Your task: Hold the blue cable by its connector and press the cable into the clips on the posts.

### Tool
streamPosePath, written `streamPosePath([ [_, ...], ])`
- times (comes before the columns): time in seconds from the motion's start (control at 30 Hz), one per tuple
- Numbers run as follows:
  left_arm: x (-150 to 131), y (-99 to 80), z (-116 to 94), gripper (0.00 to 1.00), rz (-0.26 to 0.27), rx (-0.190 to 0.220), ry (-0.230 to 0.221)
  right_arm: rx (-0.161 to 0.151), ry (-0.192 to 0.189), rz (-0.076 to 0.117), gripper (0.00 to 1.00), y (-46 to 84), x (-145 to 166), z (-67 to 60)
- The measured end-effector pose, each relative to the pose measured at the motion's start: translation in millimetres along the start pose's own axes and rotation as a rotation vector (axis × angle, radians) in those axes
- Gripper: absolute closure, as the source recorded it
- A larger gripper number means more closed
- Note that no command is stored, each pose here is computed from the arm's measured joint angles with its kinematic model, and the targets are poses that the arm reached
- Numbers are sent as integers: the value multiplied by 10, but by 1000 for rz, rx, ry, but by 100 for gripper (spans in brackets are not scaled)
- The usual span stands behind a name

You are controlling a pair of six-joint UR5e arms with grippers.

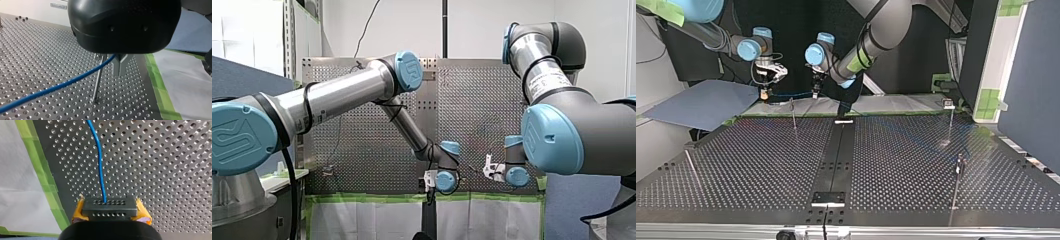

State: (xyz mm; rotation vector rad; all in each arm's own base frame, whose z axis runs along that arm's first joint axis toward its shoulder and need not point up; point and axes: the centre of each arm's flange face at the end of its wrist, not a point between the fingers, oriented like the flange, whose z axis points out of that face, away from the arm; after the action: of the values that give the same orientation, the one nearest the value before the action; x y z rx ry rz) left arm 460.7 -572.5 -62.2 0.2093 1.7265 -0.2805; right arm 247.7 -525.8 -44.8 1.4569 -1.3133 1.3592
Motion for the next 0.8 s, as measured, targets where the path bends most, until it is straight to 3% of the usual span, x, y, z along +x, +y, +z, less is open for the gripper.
streamPosePath([
  [0.4,-63,-117,14,100,-25,13,-22,4,29,18,100,40,-15,37],
  [0.6,-69,-116,19,100,-34,9,-27,11,63,32,100,72,-28,85],
  [0.8,-74,-91,32,100,-42,-2,-31,9,53,30,100,110,-189,143],
])
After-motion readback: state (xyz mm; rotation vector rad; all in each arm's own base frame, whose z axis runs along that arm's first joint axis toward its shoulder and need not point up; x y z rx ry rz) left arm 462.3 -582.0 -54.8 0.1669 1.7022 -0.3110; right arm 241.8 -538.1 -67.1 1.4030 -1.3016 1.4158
